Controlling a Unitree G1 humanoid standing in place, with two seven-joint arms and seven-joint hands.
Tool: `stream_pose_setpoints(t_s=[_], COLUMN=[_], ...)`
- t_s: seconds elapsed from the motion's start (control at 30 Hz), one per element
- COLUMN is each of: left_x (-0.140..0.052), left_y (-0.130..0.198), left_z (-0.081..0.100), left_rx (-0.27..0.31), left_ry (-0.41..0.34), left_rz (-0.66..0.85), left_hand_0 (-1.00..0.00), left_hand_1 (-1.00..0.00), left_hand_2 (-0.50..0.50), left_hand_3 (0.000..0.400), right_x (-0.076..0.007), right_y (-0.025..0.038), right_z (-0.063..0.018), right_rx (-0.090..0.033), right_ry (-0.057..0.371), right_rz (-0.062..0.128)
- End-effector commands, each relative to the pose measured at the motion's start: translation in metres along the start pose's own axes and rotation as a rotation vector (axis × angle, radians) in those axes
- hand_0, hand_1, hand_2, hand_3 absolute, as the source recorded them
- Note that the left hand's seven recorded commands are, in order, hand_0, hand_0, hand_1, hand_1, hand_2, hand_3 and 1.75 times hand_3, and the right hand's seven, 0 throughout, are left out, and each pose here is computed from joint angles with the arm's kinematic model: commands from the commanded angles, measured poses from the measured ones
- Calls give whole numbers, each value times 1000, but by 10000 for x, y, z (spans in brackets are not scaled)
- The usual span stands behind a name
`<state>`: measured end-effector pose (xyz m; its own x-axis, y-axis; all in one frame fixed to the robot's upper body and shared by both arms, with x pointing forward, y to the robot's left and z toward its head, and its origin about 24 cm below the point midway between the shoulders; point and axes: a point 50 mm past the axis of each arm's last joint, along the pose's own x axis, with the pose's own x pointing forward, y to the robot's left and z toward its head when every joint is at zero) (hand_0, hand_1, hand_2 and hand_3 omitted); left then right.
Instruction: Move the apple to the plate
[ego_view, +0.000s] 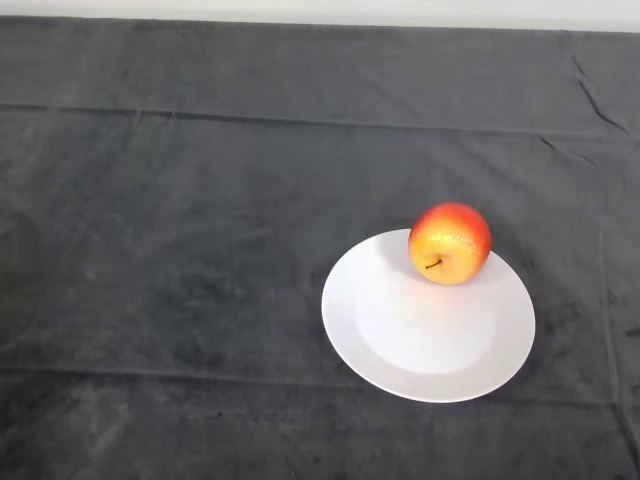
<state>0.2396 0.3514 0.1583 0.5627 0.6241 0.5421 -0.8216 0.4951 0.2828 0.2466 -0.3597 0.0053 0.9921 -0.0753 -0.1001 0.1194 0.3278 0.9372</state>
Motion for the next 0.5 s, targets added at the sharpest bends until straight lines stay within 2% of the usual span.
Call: stream_pose_setpoints(t_s=[0.03,0.5], left_x=[111,109], left_y=[109,105], left_z=[61,54], left_rx=[9,9], left_ry=[-30,-29], left_rz=[41,36], left_hand_0=[0,0], left_hand_1=[0,0], left_hand_2=[0,0], left_hand_3=[0,0], right_x=[-59,-59], right_y=[-7,-7], right_z=[110,110], right_rx=[-10,-10], right_ry=[-33,-33], right_rz=[-7,-7])
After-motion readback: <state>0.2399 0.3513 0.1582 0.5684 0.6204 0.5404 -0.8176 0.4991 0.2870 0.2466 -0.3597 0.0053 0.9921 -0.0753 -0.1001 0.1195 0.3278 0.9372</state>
